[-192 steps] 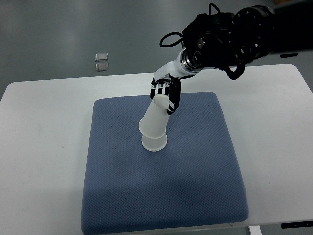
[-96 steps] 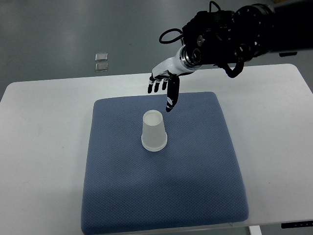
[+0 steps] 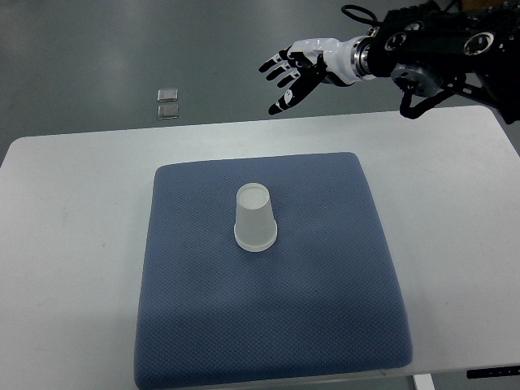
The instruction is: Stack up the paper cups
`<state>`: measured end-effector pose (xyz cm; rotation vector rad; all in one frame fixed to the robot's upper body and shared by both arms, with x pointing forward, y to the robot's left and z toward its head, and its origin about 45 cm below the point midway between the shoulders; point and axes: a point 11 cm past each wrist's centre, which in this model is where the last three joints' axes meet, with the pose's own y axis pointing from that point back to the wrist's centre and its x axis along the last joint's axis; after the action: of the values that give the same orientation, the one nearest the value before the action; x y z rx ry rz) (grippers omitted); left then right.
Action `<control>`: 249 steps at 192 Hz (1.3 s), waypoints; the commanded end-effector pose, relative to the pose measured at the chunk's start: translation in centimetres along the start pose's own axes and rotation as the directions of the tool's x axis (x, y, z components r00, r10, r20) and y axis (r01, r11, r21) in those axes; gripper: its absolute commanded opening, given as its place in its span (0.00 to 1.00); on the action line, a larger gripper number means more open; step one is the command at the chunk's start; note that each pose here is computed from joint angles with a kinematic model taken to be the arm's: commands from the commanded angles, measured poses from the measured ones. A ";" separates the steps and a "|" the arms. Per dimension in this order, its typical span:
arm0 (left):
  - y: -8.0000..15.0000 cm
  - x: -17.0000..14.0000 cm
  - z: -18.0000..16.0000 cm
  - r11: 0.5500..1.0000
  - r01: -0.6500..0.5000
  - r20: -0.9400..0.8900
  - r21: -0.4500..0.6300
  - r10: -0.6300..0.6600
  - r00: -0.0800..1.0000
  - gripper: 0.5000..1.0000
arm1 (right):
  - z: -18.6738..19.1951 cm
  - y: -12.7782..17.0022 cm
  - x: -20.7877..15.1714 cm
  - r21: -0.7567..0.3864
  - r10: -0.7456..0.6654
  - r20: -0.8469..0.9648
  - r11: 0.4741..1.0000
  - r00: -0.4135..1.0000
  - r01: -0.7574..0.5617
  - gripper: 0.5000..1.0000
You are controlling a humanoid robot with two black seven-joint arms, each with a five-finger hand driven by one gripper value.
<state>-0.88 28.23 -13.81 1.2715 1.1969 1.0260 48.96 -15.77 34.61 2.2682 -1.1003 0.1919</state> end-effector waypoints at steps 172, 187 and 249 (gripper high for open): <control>0.0 0.0 0.0 1.000 -0.001 -0.001 0.000 0.001 1.000 1.00 | 15.9 -0.9 1.9 0.154 -0.085 0.983 0.860 0.161 -0.486 0.85; -0.1 -0.1 -0.7 1.000 0.000 -0.004 0.012 0.000 1.000 1.00 | 16.1 -1.1 1.4 0.153 -0.100 0.986 0.852 0.130 -0.501 0.85; -0.1 -0.1 -1.1 1.000 0.001 -0.007 0.018 -0.001 1.000 1.00 | 17.9 -1.8 -0.6 0.141 -0.113 0.990 0.859 0.086 -0.493 0.85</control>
<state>-1.96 28.19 -13.82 1.2815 1.2138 1.0189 48.17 -24.82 20.18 2.5260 -2.2673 -1.4309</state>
